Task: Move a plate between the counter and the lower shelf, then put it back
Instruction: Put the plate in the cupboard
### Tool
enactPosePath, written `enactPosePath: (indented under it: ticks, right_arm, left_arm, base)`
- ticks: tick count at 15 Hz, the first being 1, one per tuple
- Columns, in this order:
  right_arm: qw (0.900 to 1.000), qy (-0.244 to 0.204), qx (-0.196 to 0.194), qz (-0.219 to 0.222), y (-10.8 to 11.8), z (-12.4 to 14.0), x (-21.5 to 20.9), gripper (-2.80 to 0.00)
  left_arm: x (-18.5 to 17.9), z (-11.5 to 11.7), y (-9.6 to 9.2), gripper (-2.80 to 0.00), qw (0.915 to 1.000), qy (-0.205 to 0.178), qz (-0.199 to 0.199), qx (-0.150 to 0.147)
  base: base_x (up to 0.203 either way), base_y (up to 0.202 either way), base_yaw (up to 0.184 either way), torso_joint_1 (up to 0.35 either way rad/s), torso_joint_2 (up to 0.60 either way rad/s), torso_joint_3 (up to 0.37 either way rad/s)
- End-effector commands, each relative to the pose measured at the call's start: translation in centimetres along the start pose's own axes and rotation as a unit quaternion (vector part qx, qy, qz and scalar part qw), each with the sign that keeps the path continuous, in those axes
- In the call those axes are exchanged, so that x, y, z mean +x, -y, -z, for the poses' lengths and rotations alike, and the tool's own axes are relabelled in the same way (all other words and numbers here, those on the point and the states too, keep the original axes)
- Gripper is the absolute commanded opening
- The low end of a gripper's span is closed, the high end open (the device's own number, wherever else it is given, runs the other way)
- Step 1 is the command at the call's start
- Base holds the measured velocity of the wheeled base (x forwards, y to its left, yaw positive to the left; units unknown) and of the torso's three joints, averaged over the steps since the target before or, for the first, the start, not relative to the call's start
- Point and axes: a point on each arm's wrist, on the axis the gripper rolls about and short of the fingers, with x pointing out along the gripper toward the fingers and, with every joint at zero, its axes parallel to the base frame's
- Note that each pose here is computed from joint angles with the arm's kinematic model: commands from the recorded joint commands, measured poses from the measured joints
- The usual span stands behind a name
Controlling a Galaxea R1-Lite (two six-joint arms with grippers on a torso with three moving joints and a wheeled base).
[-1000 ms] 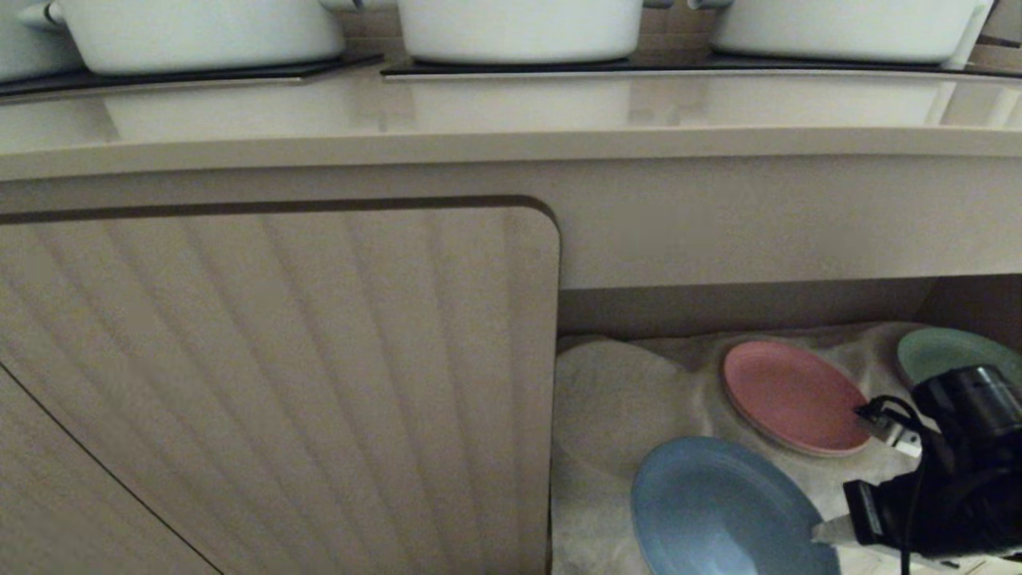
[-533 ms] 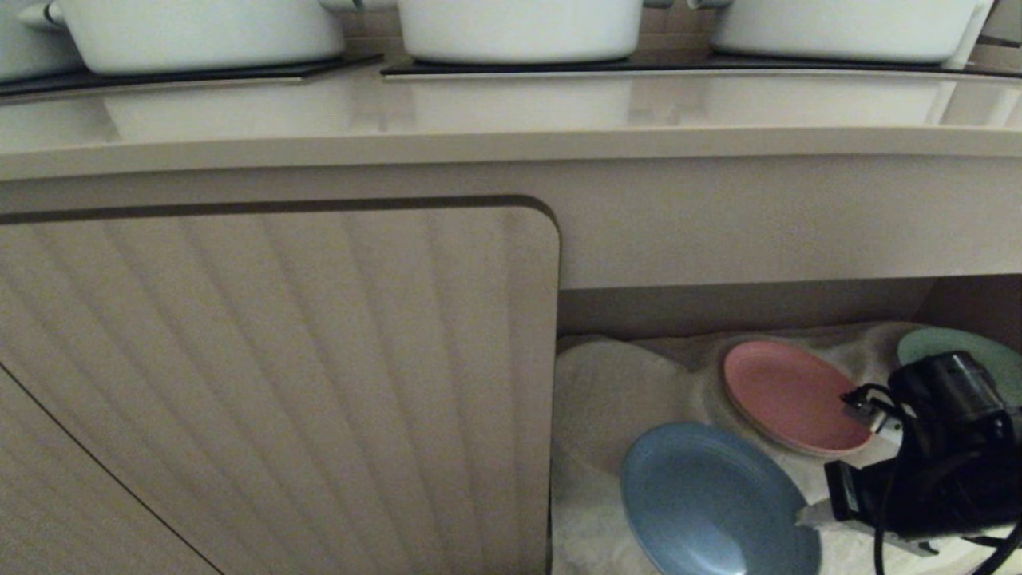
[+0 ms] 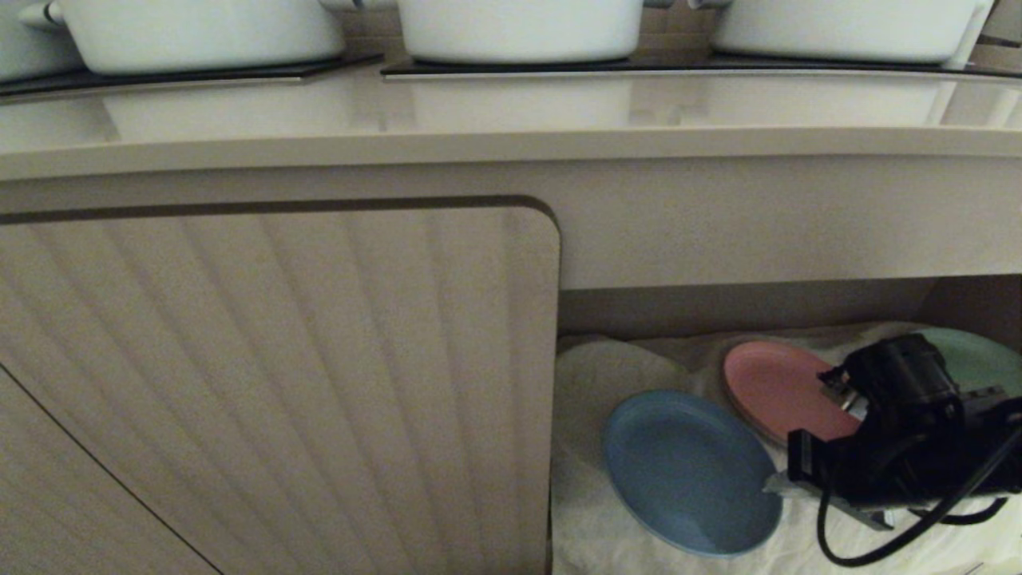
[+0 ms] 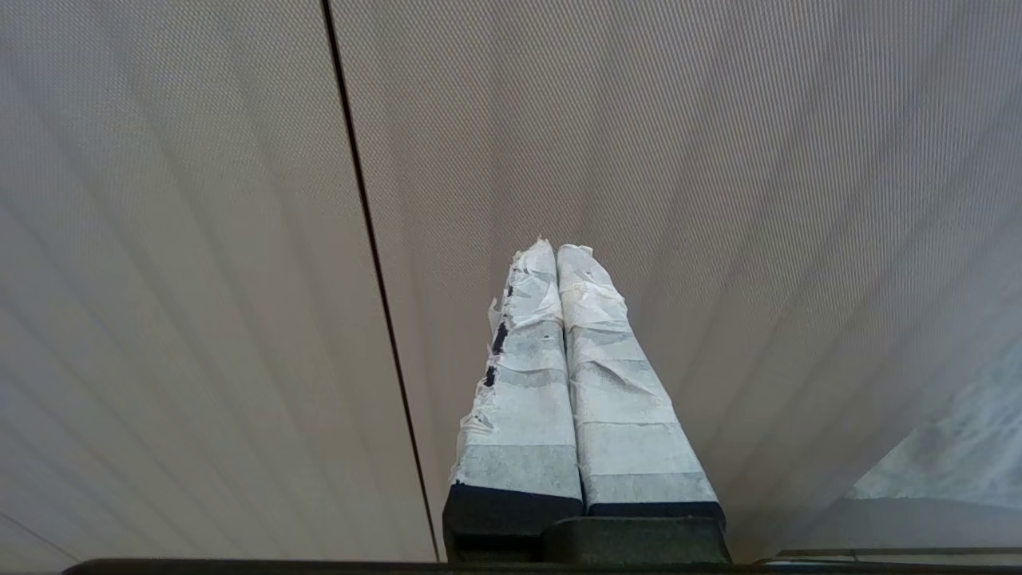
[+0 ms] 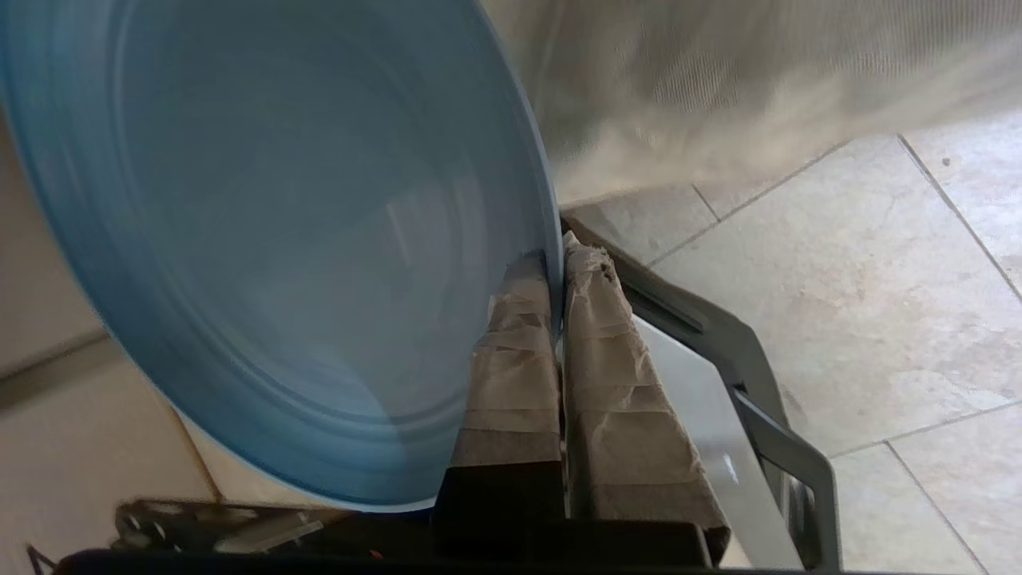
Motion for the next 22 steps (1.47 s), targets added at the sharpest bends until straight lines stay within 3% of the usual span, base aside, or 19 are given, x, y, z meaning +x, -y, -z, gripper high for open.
enactPosePath:
  ticks: [1, 5, 11, 16, 22]
  right_arm:
    - [1.000, 0.003, 0.003, 0.003, -0.4, -0.6, 0.6, -2.80]
    - [0.999, 0.020, 0.032, 0.001, -1.9, -1.8, 1.2, -2.80]
    - [0.998, 0.045, 0.040, 0.003, -3.7, -1.8, 2.9, -2.80]
    - [0.995, 0.040, 0.087, -0.007, -4.8, -1.8, 3.7, -2.80]
    - [0.995, 0.049, 0.089, -0.008, -5.4, -2.5, 4.2, -2.80]
  left_arm:
    - [0.0, 0.0, 0.0, -2.80, 1.0000, 0.000, 0.000, -0.001]
    - [0.0, 0.0, 0.0, -2.80, 1.0000, 0.000, 0.000, -0.001]
    - [0.0, 0.0, 0.0, -2.80, 1.0000, 0.000, 0.000, 0.000]
    - [0.0, 0.0, 0.0, -2.80, 1.0000, 0.000, 0.000, -0.001]
    - [0.0, 0.0, 0.0, -2.80, 1.0000, 0.000, 0.000, -0.001]
  base:
    - [0.000, 0.000, 0.000, 0.000, 0.00, 0.000]
    - [0.000, 0.000, 0.000, 0.000, 0.00, 0.000]
    - [0.000, 0.000, 0.000, 0.000, 0.00, 0.000]
    - [0.000, 0.000, 0.000, 0.000, 0.00, 0.000]
    - [0.000, 0.000, 0.000, 0.000, 0.00, 0.000]
